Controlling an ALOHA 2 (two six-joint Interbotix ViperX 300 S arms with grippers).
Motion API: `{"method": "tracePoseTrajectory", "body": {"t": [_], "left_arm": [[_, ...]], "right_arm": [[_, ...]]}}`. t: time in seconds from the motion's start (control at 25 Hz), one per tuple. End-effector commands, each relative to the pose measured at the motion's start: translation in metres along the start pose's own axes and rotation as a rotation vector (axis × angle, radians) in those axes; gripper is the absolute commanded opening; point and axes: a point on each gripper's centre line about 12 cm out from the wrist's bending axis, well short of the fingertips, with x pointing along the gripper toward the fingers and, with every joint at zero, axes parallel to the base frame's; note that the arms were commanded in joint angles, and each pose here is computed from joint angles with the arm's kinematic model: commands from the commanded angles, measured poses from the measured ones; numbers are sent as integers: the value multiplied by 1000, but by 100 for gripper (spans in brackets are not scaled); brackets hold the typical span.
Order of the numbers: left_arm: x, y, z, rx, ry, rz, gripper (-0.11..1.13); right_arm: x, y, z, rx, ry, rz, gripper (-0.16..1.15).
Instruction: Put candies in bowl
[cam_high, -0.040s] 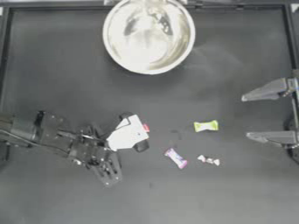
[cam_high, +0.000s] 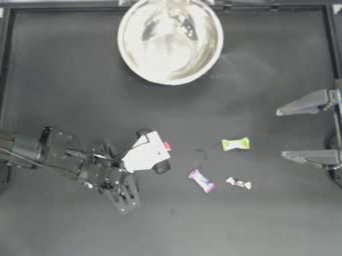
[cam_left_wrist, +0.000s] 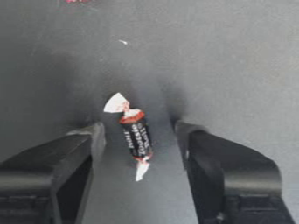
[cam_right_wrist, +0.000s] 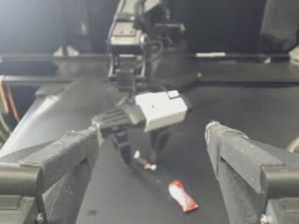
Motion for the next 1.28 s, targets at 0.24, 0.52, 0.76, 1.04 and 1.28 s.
{"method": "tracePoseTrajectory", "body": {"t": [0.24,0.52,0.76,1.04,1.28], "left_arm": [[-11,-5,6,4,-31,-25,40],[-19,-6,11,23,-62,-28,36],[-64,-2,23,63,-198,-60,35],[-131,25,43,119,-419,-75,26],[-163,73,71,145,-521,-6,26]], "right_arm": [[0,0,7,3,-25,1,100],[-5,0,7,3,-37,0,100],[-5,0,7,3,-35,2,100],[-5,0,9,3,-43,2,100],[-4,0,9,5,-43,0,100]]}}
